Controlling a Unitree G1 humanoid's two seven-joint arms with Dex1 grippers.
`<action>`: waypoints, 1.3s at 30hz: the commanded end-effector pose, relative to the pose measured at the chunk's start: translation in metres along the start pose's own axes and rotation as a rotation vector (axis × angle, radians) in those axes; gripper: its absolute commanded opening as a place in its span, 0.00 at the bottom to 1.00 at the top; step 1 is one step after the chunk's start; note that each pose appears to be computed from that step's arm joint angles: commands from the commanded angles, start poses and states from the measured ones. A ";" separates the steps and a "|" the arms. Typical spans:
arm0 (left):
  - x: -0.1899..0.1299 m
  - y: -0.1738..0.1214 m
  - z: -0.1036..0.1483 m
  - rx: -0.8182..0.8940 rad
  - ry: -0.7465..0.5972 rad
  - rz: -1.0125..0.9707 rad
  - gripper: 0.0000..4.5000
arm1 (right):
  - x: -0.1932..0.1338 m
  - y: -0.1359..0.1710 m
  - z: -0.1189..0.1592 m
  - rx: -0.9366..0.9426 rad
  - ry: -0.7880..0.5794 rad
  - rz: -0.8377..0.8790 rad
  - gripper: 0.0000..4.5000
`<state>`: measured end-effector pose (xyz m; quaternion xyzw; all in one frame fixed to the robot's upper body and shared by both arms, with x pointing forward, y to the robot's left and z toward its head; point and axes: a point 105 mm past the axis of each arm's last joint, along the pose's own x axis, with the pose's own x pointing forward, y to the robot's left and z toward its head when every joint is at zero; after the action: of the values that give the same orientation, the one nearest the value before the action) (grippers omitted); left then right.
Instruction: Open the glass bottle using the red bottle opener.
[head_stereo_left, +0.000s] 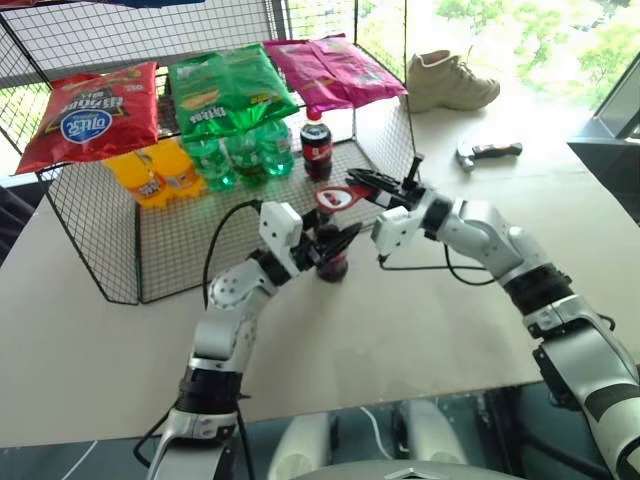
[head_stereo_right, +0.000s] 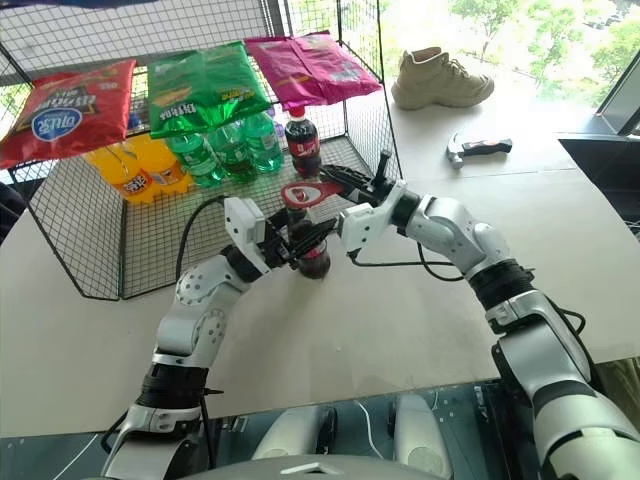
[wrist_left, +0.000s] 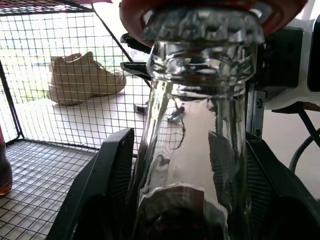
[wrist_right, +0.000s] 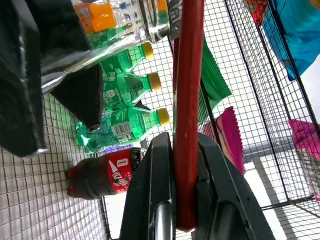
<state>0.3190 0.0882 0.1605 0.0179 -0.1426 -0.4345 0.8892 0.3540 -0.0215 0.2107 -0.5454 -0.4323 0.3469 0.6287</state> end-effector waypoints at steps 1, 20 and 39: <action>0.005 -0.007 -0.004 -0.011 0.011 -0.026 0.50 | 0.002 -0.007 0.005 -0.059 -0.050 0.010 0.00; 0.004 -0.008 -0.005 -0.014 0.009 -0.024 0.50 | 0.003 -0.026 0.003 -0.139 -0.085 -0.031 0.00; 0.006 -0.009 -0.006 -0.022 0.010 -0.024 0.50 | 0.001 -0.041 -0.001 -0.181 -0.083 -0.052 0.00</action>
<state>0.3190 0.0850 0.1615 0.0161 -0.1462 -0.4352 0.8882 0.3569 -0.0271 0.2314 -0.5782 -0.4742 0.3327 0.5746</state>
